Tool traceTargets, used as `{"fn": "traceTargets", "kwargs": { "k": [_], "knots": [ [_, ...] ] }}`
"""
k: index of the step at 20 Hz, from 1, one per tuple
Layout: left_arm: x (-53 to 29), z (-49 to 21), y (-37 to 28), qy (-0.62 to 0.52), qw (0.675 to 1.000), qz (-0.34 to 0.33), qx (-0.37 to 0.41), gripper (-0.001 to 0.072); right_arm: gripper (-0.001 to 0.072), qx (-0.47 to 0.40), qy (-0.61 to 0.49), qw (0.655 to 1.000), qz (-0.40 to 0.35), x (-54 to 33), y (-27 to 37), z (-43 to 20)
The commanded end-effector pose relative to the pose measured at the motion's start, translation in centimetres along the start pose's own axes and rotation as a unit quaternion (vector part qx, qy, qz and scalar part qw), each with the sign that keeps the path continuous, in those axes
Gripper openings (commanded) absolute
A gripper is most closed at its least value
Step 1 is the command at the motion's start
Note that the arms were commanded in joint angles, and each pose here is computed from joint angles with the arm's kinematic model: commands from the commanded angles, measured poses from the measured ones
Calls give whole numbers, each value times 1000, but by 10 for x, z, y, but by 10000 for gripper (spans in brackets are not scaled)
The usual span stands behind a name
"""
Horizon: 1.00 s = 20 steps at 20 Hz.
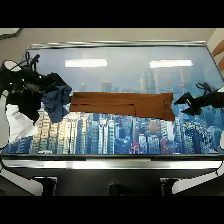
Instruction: Fold the shirts.
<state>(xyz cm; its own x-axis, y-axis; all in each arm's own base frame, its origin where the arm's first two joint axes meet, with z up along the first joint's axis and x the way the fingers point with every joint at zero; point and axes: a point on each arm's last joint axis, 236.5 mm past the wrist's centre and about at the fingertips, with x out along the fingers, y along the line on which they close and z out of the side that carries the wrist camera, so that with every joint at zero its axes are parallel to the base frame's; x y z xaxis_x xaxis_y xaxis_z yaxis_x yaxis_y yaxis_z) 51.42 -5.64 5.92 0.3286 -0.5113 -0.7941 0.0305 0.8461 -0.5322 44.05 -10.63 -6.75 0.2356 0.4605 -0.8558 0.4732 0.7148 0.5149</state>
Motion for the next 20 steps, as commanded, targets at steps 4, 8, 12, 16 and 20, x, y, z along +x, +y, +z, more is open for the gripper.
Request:
{"fn": "traceTargets", "kwargs": {
  "k": [4,8,12,16,20],
  "knots": [
    [-70,-14,-82,-40,996,-14,83,692,715,65,66,989,112,43,32,-11],
    [-67,-30,-122,-30,992,-30,122,691,699,37,66,993,89,70,61,-18],
    [-29,-45,-160,-5,983,-51,178,233,38,1,61,994,87,68,97,-30],
    [65,-75,-207,39,975,-77,207,28,36,-82,23,993,76,5,148,-53],
    [162,-134,-244,110,970,-114,186,28,36,-151,7,988,24,-62,180,-111]
  ]
}}
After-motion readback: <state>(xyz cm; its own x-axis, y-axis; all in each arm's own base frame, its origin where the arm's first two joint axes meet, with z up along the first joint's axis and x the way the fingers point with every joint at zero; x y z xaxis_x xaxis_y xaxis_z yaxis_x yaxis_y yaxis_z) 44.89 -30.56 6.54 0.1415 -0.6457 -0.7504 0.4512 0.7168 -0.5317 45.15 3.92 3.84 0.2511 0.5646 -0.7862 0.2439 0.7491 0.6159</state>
